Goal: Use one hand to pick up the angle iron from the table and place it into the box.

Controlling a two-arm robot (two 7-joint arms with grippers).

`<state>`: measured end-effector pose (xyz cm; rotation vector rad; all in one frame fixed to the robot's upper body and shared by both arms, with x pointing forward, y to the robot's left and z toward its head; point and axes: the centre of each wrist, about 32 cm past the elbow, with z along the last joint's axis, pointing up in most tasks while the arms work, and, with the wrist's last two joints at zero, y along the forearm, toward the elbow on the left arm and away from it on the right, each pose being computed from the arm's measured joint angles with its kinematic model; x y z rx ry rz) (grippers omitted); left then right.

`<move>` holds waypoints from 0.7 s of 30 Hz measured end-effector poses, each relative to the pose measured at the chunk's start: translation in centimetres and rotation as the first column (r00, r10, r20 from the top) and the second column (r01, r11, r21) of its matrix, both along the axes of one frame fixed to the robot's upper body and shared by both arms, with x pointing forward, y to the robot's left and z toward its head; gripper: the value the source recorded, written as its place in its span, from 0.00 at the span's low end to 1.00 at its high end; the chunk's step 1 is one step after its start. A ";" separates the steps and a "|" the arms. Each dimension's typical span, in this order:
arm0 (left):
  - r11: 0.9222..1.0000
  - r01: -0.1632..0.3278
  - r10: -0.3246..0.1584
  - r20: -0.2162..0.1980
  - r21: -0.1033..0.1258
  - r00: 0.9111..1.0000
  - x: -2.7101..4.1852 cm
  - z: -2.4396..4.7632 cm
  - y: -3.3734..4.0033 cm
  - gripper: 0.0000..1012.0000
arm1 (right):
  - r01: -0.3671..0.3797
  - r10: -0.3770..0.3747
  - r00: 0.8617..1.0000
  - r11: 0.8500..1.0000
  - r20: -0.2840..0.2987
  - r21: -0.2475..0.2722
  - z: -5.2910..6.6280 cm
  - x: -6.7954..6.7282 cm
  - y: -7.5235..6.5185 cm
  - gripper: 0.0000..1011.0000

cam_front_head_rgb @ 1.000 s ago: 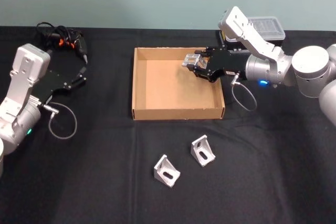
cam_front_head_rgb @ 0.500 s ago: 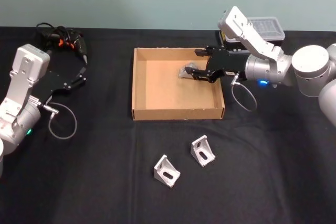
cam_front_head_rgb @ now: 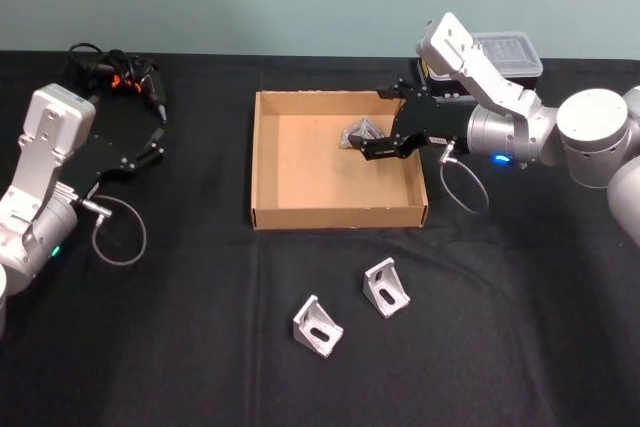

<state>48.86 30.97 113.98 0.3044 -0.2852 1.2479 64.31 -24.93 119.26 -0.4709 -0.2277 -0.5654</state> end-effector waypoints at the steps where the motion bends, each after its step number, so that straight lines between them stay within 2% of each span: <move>1: 1.000 0.000 0.000 0.000 0.000 1.000 0.00 0.00 0.00 0.99 | 0.002 -0.002 1.000 1.000 0.003 0.001 0.0 0.0 0.0 0.99; 9: 1.000 0.000 0.000 0.000 0.000 1.000 0.00 0.00 0.00 0.99 | 0.016 -0.017 0.999 1.000 0.028 0.017 0.1 -0.5 0.0 0.99; 12: 1.000 0.000 0.000 0.000 0.000 1.000 0.00 0.00 0.00 0.99 | 0.029 -0.031 0.998 0.999 0.060 0.036 0.5 -0.9 -0.1 0.99; 15: 1.000 0.000 0.000 0.000 0.000 1.000 0.00 0.00 0.00 0.99 | 0.041 -0.047 0.994 0.997 0.100 0.060 1.2 -1.6 -0.2 0.99; 21: 1.000 0.000 0.000 0.000 0.000 1.000 0.00 0.00 0.00 0.99 | 0.064 -0.085 0.979 0.991 0.184 0.115 3.4 -3.9 -0.8 0.99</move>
